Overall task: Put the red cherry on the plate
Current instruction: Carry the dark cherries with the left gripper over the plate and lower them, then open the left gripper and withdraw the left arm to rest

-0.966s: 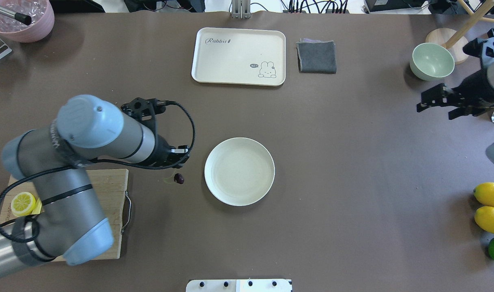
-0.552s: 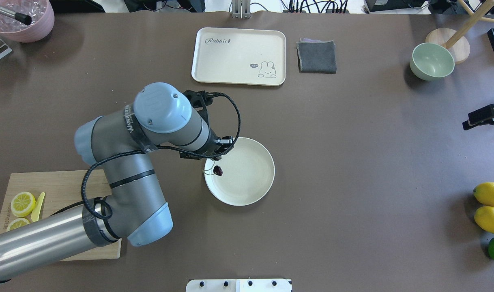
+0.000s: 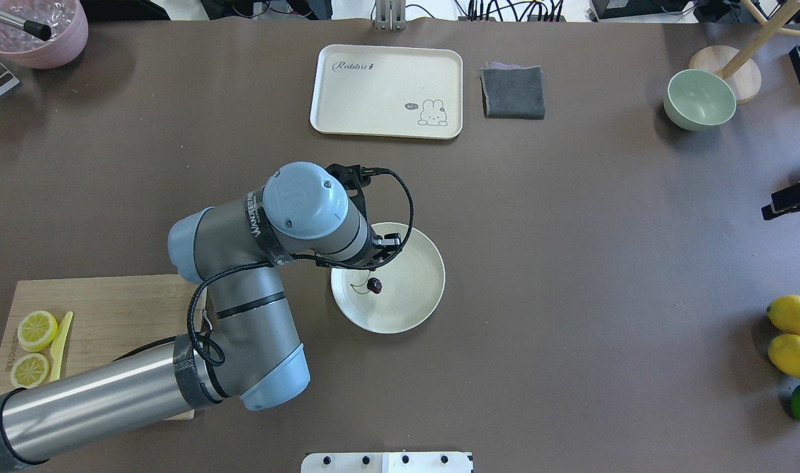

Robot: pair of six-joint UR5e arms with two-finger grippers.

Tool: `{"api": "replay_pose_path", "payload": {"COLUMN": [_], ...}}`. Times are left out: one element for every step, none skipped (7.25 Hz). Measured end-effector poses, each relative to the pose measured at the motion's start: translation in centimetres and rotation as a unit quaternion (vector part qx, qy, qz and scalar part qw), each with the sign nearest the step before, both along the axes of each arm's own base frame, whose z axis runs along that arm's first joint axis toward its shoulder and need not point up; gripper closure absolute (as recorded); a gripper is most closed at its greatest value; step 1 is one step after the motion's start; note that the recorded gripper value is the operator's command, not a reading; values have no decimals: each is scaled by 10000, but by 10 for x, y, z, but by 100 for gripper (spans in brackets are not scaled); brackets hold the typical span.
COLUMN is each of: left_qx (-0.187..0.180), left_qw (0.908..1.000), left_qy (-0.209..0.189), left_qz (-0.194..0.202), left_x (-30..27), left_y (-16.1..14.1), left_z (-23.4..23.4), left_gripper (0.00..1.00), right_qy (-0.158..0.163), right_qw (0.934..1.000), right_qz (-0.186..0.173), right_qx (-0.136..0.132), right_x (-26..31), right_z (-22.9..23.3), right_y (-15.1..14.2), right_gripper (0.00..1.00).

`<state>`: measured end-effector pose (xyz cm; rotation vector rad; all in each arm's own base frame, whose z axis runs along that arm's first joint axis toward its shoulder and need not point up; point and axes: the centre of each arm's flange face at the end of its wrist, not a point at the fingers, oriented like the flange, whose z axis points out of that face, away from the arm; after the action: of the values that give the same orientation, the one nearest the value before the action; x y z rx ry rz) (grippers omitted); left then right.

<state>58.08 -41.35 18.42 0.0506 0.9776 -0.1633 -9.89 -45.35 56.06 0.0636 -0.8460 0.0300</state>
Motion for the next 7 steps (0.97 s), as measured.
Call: {"api": "replay_pose_path", "payload": {"left_qx": [32, 94, 328, 766, 1148, 1397, 1691], "left_qw": [10000, 9999, 9994, 9968, 9921, 9870, 9789], "left_qy": [36, 58, -35, -247, -486, -674, -891], "left_qz": [-34, -118, -145, -28, 163, 425, 716], "left_x": [-5, -24, -62, -111, -168, -228, -292], "left_y": [-3, -11, -23, -37, -55, -72, -90], "left_z": [-4, -5, 9, 34, 66, 103, 144], "left_gripper": [2, 2, 2, 2, 2, 2, 2], "right_qy": [-2, -1, 7, 19, 45, 84, 112], "right_qw": [10000, 10000, 9998, 9997, 9995, 9993, 9990], "right_qz": [2, 21, 28, 42, 63, 57, 45], "right_qx": [32, 83, 171, 250, 305, 372, 421], "right_x": [2, 7, 14, 21, 28, 37, 45], "right_z": [0, -1, -1, -2, -1, 3, 7], "right_y": [-1, -2, -4, -6, -8, -9, -9], "right_gripper": [0, 0, 0, 0, 0, 0, 0]}}
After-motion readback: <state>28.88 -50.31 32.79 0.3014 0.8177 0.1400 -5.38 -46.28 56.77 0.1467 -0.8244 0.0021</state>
